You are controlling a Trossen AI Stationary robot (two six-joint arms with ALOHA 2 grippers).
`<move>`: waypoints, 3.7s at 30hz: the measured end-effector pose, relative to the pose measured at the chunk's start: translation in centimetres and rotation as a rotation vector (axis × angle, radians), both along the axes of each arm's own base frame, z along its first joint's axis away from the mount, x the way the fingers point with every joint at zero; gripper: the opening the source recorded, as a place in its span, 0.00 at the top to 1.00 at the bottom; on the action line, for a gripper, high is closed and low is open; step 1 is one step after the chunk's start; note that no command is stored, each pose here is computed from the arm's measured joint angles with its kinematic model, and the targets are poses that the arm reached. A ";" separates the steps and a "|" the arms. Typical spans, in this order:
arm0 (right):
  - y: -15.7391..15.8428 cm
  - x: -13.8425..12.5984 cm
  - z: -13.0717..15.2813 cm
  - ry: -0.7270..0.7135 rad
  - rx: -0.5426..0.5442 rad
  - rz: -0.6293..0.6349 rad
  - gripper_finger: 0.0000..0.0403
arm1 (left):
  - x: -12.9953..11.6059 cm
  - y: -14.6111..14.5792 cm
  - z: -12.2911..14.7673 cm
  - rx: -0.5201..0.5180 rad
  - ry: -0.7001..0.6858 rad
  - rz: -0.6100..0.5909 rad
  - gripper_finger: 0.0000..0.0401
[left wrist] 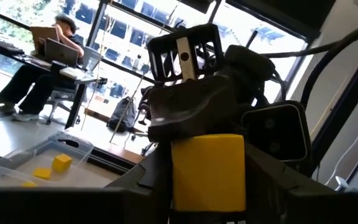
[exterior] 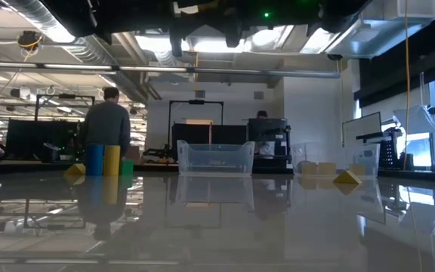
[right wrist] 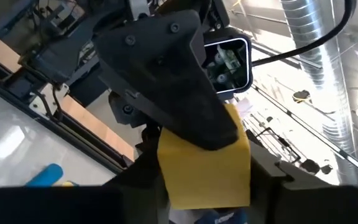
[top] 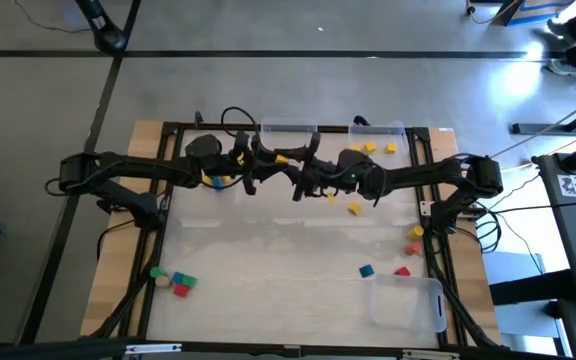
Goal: Sort blocks by size
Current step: Put the yellow square block into the top right transparent bin, then put the blue square block into the top right transparent bin
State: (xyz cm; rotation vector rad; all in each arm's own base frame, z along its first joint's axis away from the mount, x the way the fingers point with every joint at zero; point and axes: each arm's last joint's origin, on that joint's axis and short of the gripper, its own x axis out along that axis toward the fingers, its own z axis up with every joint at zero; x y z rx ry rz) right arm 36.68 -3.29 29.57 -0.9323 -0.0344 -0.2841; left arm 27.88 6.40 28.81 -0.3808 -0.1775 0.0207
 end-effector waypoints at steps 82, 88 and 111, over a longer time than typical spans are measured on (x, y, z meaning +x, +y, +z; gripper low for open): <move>-17.1 -17.7 -5.9 0.267 1.269 -0.999 0.38 | -11.7 8.4 -9.8 -0.138 1.453 0.572 0.41; -17.1 -17.7 -5.9 0.267 1.269 -0.999 0.38 | -12.2 9.2 -10.5 -0.202 1.480 0.605 0.41; -17.2 -17.6 -5.6 0.237 1.257 -0.983 0.38 | -12.5 12.6 -11.8 -0.241 1.421 0.749 0.41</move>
